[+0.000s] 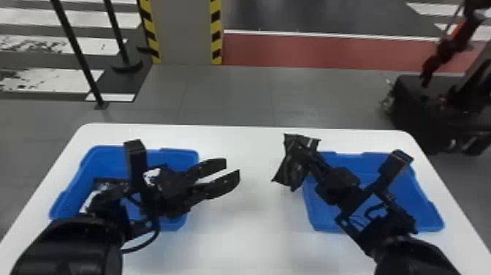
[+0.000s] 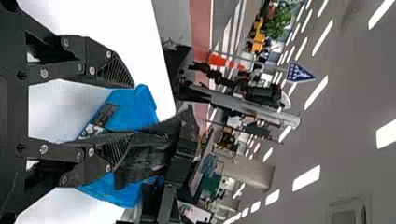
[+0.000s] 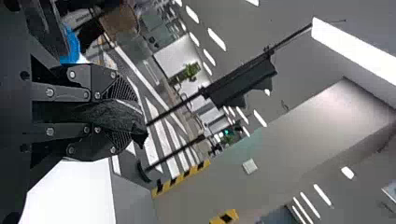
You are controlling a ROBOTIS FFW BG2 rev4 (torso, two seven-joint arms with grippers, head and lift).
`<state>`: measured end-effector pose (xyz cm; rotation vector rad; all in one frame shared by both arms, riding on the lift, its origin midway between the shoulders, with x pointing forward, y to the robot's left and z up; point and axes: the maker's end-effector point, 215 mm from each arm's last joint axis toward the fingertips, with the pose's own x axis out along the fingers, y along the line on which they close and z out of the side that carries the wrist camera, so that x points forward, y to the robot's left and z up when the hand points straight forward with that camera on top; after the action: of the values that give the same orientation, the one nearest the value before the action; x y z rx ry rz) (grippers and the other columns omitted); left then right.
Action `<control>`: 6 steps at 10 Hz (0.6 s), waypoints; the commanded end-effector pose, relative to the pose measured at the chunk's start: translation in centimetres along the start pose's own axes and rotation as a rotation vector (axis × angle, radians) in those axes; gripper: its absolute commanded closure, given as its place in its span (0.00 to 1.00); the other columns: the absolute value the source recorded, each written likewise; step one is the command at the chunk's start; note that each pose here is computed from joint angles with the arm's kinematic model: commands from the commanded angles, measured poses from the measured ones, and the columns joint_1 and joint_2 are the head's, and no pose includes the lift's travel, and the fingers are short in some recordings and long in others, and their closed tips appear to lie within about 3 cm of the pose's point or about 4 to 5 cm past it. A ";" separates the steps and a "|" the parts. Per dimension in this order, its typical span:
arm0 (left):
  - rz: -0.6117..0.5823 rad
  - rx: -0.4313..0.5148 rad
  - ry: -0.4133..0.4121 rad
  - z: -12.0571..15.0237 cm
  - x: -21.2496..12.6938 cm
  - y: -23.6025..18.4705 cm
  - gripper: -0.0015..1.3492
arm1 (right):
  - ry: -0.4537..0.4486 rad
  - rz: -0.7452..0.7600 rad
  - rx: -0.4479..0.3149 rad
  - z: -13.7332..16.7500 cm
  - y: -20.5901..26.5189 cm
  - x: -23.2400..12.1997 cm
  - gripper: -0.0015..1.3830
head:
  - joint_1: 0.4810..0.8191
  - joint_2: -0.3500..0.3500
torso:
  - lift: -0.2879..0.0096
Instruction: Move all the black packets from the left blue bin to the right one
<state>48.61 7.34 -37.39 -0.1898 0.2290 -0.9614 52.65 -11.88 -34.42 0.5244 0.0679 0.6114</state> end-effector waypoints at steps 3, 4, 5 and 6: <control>0.153 0.020 -0.084 0.1 -8.0 1.8 0.11 | -0.040 -0.266 -0.105 3.3 -10.2 -6.1 0.93 | 0.63 0.39 | 0.60; 0.213 0.034 -0.081 0.3 -10.4 2.7 0.10 | -0.023 -0.331 -0.097 2.6 -12.5 -7.5 0.75 | 0.63 0.37 | 0.60; 0.274 0.045 -0.067 0.1 -12.3 4.0 0.11 | -0.024 -0.350 -0.056 1.9 -13.2 -8.3 0.25 | 0.63 0.36 | 0.60; 0.327 0.025 -0.033 -1.0 -13.8 5.4 0.11 | -0.040 -0.345 -0.036 1.9 -12.5 -8.8 0.00 | 0.63 0.36 | 0.60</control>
<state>45.17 20.79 -37.73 -0.1428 0.1896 -0.6531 52.83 -26.45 -39.72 0.4622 0.1101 0.2640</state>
